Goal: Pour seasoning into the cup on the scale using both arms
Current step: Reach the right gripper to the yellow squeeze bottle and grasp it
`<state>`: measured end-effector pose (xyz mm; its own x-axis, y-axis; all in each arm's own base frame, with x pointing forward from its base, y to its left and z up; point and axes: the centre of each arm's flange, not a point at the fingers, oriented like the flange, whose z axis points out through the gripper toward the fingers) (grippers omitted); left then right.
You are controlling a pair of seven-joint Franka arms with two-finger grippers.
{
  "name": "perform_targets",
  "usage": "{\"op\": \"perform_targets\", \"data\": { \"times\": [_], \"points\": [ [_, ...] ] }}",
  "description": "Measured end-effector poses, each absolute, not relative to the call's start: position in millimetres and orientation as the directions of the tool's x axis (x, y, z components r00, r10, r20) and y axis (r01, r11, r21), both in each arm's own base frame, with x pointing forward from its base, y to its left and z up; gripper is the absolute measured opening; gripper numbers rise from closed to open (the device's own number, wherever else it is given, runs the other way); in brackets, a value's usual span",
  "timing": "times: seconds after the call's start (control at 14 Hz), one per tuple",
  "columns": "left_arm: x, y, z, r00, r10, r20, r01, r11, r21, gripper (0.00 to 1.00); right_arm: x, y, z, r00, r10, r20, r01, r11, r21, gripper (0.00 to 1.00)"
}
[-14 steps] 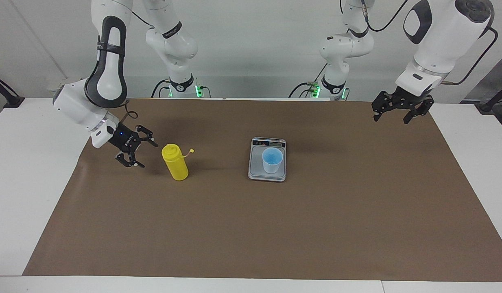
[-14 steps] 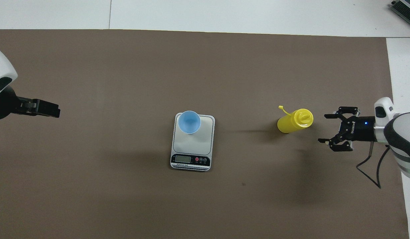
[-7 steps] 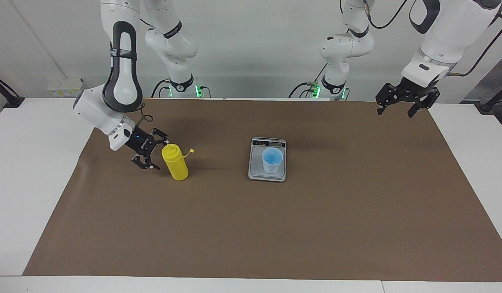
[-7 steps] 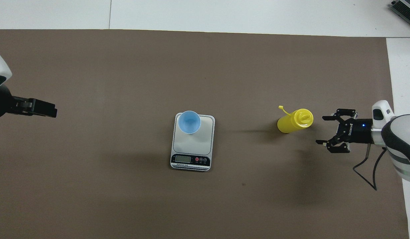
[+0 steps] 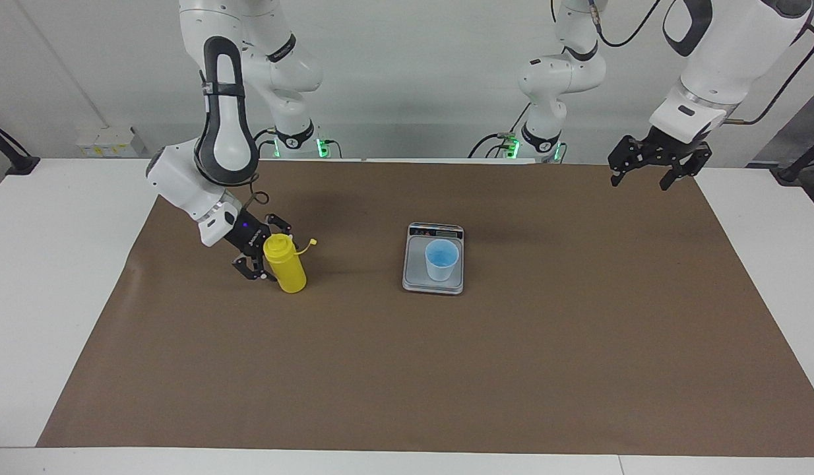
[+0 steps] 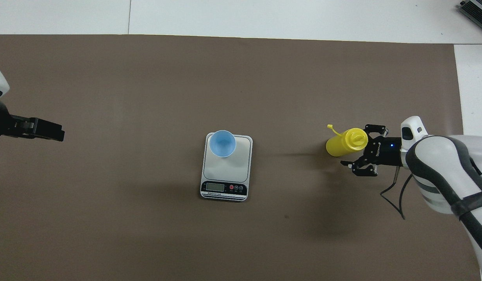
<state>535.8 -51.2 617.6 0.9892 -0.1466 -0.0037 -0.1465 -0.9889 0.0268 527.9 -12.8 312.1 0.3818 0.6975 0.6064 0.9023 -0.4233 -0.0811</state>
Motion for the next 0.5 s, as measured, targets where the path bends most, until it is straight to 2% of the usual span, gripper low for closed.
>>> {"op": "perform_targets", "data": {
  "times": [0.14,0.36,0.43,0.5],
  "points": [
    [536,-51,618,0.989,-0.147,-0.004,-0.146,-0.989,0.027,1.0,529,-2,312,0.374,0.701,0.608,0.904,-0.421,-0.07,1.0],
    [536,-51,618,0.989,-0.147,-0.004,-0.146,-0.989,0.027,1.0,531,9,314,0.357,0.712,0.605,0.91,-0.41,-0.054,0.69],
    [536,-51,618,0.989,-0.147,-0.004,-0.146,-0.989,0.027,1.0,532,12,315,0.35,0.715,0.605,0.913,-0.405,-0.049,0.64],
    [536,-51,618,0.989,-0.147,-0.004,-0.146,-0.989,0.027,1.0,534,19,318,0.336,0.723,0.604,0.917,-0.398,-0.033,0.64]
  ]
}}
